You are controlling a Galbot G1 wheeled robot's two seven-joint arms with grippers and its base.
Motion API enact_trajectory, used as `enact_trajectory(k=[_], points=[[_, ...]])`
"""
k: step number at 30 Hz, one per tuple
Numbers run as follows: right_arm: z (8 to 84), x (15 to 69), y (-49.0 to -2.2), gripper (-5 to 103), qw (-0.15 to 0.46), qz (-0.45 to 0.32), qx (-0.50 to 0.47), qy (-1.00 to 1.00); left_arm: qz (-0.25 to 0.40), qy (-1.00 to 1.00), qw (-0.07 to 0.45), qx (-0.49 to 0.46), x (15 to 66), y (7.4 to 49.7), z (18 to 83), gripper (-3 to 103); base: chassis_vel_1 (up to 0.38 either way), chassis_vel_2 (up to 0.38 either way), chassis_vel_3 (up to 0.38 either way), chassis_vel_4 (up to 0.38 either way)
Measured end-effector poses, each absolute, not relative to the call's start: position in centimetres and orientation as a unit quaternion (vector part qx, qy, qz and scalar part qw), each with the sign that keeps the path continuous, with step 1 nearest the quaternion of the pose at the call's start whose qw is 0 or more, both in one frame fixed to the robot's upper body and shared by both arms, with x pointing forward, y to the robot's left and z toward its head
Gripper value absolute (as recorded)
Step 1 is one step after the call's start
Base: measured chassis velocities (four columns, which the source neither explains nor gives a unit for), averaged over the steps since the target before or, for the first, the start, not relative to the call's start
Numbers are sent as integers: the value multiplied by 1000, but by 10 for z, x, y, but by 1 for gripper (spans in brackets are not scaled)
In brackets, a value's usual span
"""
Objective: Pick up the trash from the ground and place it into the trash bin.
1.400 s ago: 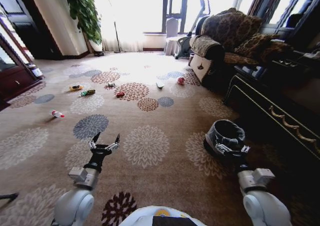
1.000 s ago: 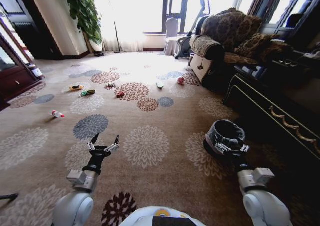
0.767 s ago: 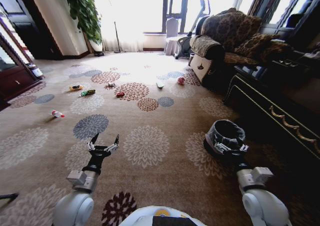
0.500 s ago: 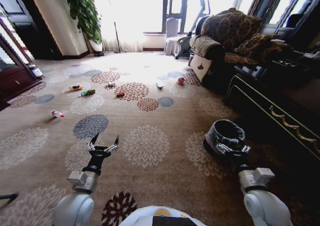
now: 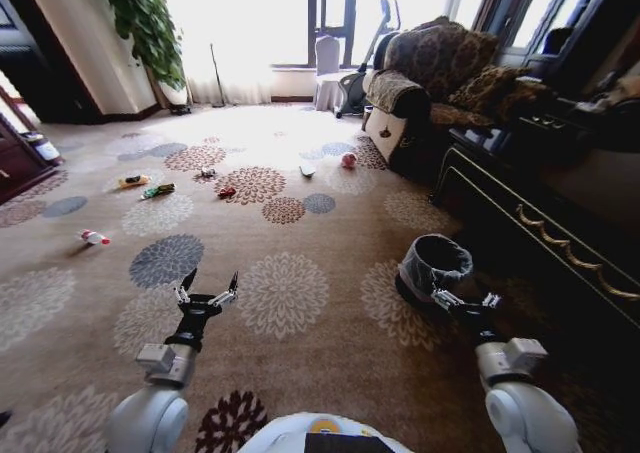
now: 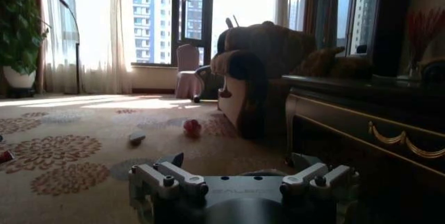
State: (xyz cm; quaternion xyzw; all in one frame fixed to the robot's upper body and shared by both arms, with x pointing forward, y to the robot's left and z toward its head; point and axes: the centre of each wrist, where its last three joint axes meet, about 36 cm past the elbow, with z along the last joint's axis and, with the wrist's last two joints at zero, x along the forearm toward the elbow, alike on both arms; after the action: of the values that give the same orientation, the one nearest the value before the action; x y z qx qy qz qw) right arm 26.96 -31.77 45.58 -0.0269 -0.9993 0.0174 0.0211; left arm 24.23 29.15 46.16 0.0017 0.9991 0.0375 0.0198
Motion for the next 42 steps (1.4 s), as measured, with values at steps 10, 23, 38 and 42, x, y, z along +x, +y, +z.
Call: enact_trajectory(k=[10, 23, 38, 42], points=[[453, 274, -318, 100, 21, 18, -25, -999, 35, 999, 16, 1, 244, 292, 457, 100, -114, -104, -114, -119], [448, 277, -320, 100, 26, 18, -25, -999, 24, 1000, 17, 2, 245, 291, 456, 100, -75, -62, -54, -79], [445, 276, -315, 100, 30, 20, -18, -999, 24, 1000, 18, 2, 238, 290, 458, 100, -182, 175, 181, -186], [441, 277, -314, 100, 35, 19, -16, -999, 23, 1000, 19, 0, 237, 290, 457, 100, -296, 295, 302, -318]])
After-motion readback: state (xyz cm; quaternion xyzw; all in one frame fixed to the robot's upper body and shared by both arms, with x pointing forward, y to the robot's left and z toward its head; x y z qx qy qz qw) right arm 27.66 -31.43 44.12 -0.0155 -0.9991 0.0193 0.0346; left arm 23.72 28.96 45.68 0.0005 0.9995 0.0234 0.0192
